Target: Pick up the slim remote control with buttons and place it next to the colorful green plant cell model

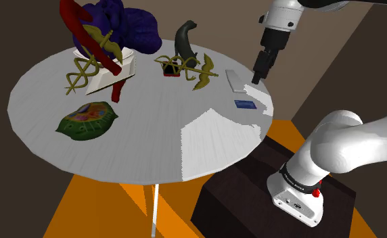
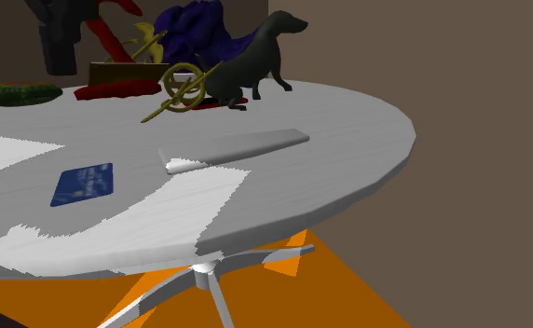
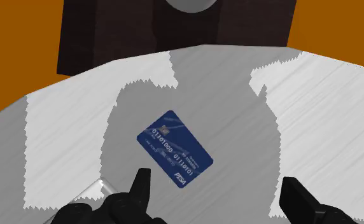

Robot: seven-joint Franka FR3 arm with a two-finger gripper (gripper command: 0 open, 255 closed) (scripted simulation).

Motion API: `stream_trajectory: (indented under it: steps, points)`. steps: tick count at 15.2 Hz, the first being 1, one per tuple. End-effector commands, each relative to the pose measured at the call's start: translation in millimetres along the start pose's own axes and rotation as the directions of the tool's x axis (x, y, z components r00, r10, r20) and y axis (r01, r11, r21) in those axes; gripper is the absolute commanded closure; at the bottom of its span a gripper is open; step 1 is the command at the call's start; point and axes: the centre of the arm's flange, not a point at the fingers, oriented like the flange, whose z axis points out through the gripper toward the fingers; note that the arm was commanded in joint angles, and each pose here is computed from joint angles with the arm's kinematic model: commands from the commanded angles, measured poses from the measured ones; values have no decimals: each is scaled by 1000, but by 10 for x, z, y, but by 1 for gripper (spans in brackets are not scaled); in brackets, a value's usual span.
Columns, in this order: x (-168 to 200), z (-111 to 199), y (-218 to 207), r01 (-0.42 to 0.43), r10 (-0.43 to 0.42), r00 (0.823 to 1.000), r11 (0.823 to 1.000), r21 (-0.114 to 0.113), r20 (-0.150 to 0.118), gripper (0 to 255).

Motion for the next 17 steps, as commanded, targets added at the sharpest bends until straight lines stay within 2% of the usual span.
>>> stream_trajectory:
  steps: [1, 3, 5, 7, 9, 11, 13, 15, 17]
  points:
    - [0, 0, 0, 0, 0, 1000, 1000, 0, 0, 0]
    - [209, 67, 98, -96, 96, 995, 995, -10, -13, 0]
    - [408, 130, 217, -191, 191, 981, 981, -18, -28, 0]
    - [596, 189, 355, -285, 284, 958, 958, -25, -43, 0]
    - [770, 244, 510, -376, 374, 926, 926, -30, -58, 0]
    - [929, 296, 683, -463, 460, 885, 886, -34, -74, 0]
    - [1071, 344, 870, -547, 542, 836, 837, -37, -90, 0]
    - [1196, 388, 1071, -625, 619, 778, 780, -38, -107, 0]
    - [1301, 428, 1283, -697, 689, 714, 716, -37, -123, 0]
